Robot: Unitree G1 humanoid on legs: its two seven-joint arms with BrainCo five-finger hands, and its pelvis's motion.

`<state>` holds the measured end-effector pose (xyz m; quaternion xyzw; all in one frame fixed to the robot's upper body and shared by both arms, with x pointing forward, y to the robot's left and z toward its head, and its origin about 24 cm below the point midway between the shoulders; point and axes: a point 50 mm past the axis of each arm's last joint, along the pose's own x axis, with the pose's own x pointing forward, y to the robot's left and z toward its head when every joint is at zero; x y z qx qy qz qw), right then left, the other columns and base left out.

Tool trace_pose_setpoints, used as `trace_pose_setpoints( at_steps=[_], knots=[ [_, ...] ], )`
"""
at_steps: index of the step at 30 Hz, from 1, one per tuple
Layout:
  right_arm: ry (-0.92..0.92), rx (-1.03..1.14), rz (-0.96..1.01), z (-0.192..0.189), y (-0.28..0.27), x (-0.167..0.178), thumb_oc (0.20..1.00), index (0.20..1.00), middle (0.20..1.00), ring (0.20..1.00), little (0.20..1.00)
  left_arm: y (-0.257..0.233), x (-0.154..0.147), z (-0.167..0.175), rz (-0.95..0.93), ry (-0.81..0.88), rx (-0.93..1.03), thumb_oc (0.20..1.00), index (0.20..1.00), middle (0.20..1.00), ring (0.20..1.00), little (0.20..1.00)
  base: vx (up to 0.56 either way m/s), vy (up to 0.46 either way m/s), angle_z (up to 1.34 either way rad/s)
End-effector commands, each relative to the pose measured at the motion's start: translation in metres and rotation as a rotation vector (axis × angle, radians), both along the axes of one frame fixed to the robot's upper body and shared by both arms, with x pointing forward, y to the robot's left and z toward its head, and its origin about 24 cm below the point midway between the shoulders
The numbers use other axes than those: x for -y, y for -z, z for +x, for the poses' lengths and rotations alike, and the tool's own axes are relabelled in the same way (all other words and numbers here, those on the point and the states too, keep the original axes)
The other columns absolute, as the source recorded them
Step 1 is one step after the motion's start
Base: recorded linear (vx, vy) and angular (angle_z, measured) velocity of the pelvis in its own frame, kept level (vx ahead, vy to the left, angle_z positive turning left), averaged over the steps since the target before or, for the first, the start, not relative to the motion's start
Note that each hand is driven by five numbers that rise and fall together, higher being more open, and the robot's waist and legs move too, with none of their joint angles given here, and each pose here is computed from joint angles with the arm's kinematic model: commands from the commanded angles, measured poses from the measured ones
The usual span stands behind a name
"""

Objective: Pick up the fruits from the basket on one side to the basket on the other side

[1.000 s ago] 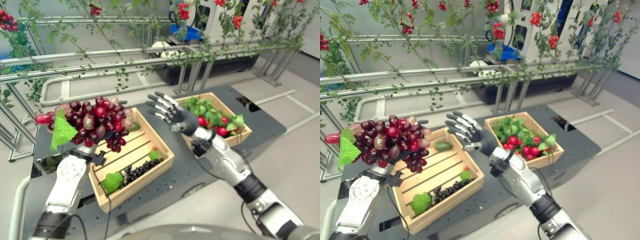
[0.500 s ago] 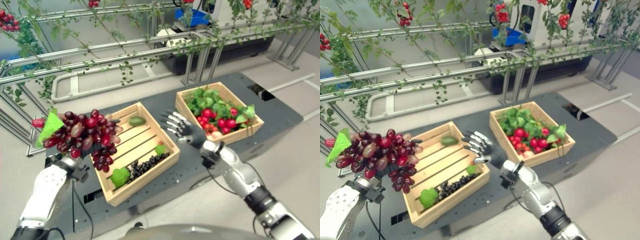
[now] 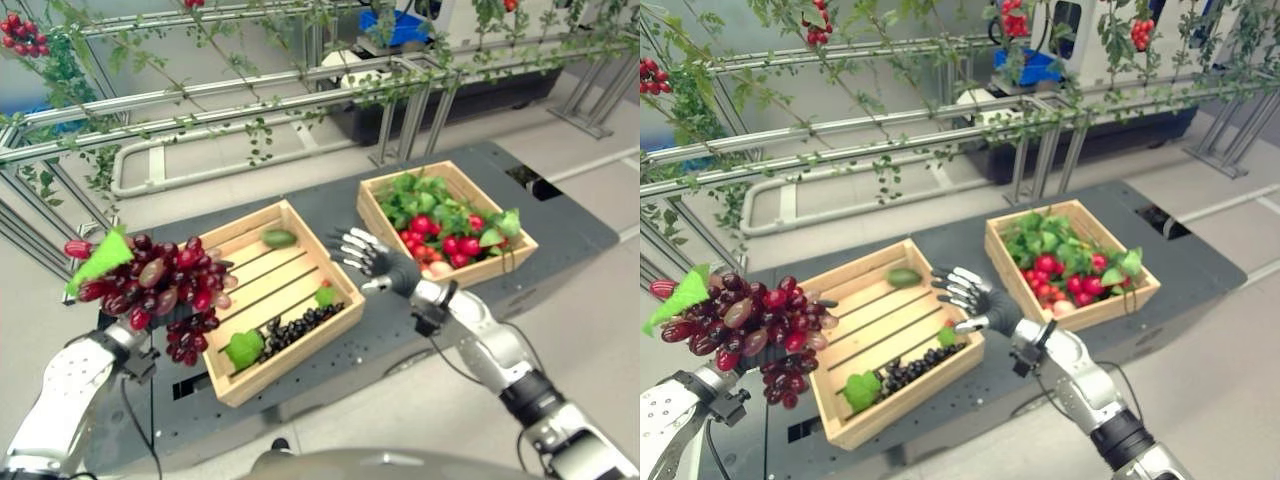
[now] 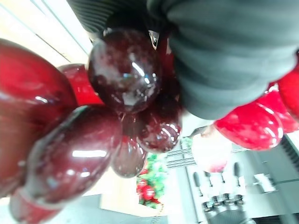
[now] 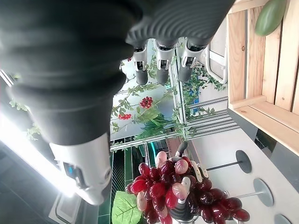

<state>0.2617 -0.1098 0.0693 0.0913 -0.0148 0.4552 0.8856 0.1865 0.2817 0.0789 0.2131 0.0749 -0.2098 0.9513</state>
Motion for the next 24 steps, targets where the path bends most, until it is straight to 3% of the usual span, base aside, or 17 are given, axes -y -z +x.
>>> trace_pose_setpoints(
  at_steps=[1,17,22,24],
  knots=[
    [-0.041,0.075,0.003,-0.003,-0.012,-0.002,1.0,1.0,1.0,1.0,1.0,-0.027,-0.019,0.006,0.209,0.025,0.045,0.2,0.2,0.2,0.2,0.2,0.0,0.0,0.0],
    [-0.053,0.103,-0.061,-0.005,-0.012,0.002,1.0,1.0,1.0,1.0,1.0,-0.019,-0.037,-0.002,0.305,-0.055,0.012,0.2,0.2,0.2,0.2,0.2,0.0,0.0,0.0],
    [-0.012,0.136,-0.252,0.003,-0.004,0.025,1.0,1.0,1.0,1.0,1.0,-0.041,-0.024,0.005,0.213,0.024,0.079,0.2,0.2,0.2,0.2,0.2,0.0,0.0,0.0],
    [0.0,0.076,-0.376,0.01,0.012,0.04,1.0,1.0,1.0,1.0,1.0,-0.067,-0.01,0.012,0.282,0.159,0.122,0.2,0.2,0.2,0.2,0.2,0.02,-0.007,0.01]
  ],
)
